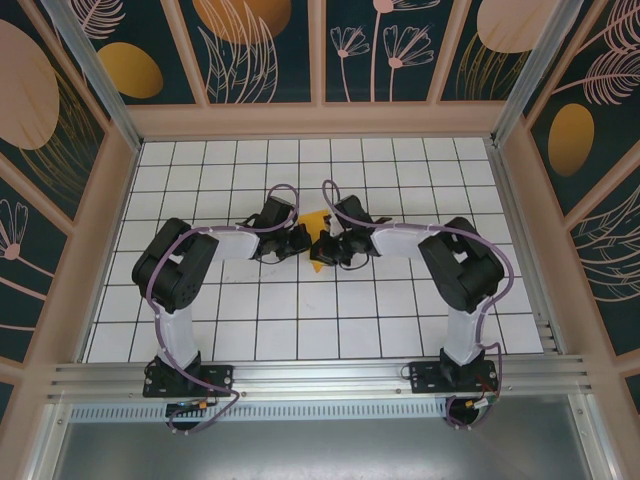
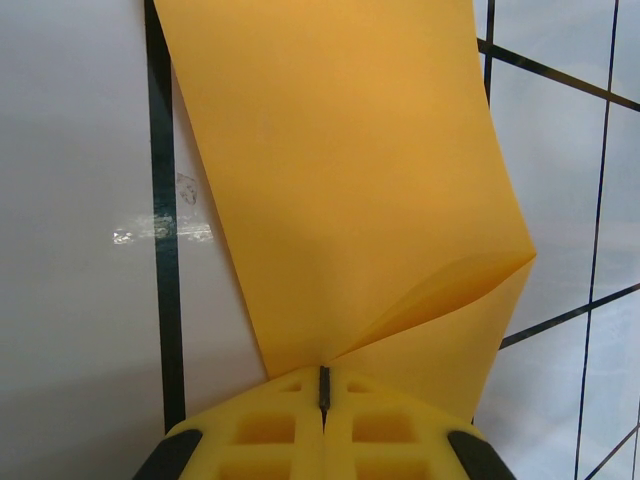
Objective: Fold a paper plane with a square sheet of paper (pick it up from the middle)
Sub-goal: Third fold the triangle at the center of the table.
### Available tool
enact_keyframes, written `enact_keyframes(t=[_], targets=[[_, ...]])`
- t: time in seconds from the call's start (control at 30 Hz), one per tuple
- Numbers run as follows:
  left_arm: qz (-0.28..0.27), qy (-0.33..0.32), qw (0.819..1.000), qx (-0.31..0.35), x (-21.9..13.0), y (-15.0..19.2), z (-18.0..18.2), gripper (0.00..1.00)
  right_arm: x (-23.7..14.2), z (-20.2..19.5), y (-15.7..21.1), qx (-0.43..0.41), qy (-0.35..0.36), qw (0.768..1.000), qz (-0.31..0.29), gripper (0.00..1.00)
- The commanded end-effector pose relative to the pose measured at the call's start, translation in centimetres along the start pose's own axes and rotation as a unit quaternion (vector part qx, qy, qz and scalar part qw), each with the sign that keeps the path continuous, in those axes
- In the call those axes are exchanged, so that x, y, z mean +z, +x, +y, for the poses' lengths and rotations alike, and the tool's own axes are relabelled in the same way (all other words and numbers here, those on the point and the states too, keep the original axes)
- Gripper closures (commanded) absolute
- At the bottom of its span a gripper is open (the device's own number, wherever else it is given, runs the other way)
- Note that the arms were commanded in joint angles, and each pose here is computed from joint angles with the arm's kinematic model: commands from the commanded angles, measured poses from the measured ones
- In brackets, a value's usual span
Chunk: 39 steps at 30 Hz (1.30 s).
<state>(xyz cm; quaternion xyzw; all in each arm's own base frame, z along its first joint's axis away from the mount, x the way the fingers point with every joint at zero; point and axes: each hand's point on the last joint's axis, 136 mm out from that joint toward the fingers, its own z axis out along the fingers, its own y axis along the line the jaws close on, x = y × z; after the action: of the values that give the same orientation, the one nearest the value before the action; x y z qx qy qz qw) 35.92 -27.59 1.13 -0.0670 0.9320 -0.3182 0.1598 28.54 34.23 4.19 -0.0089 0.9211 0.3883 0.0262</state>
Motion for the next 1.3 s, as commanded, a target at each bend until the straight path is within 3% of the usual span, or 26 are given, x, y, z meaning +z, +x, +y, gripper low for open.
enact_keyframes(t=[0.0, 0.5, 0.63, 0.83, 1.03, 1.27], targets=[[0.031, -0.144, 0.988, -0.039, 0.9, 3.2, 8.5, 1.00, 1.1, -1.2, 1.3, 0.002, 0.022, 0.999, 0.027, 1.00], [0.031, -0.150, 0.987, -0.039, 1.0, 3.2, 8.7, 1.00, 0.7, -5.1, 6.2, 0.027, 0.051, 0.996, 0.072, 1.00], [0.031, -0.150, 0.987, -0.038, 0.9, 3.2, 8.6, 1.00, -0.5, -2.8, 4.6, 0.002, 0.030, 0.998, 0.051, 1.00], [0.031, -0.149, 0.988, -0.038, 0.8, 3.2, 8.6, 1.00, -2.9, -0.2, -0.8, -0.014, 0.006, 1.000, -0.027, 1.00], [0.031, -0.149, 0.988, -0.038, 0.7, 3.2, 8.5, 1.00, -1.0, -1.4, -3.0, -0.010, 0.027, 0.999, -0.024, 1.00], [0.030, -0.149, 0.988, -0.039, 0.7, 3.1, 8.5, 1.00, 0.9, -3.6, -1.9, 0.008, 0.041, 0.999, 0.005, 1.00]])
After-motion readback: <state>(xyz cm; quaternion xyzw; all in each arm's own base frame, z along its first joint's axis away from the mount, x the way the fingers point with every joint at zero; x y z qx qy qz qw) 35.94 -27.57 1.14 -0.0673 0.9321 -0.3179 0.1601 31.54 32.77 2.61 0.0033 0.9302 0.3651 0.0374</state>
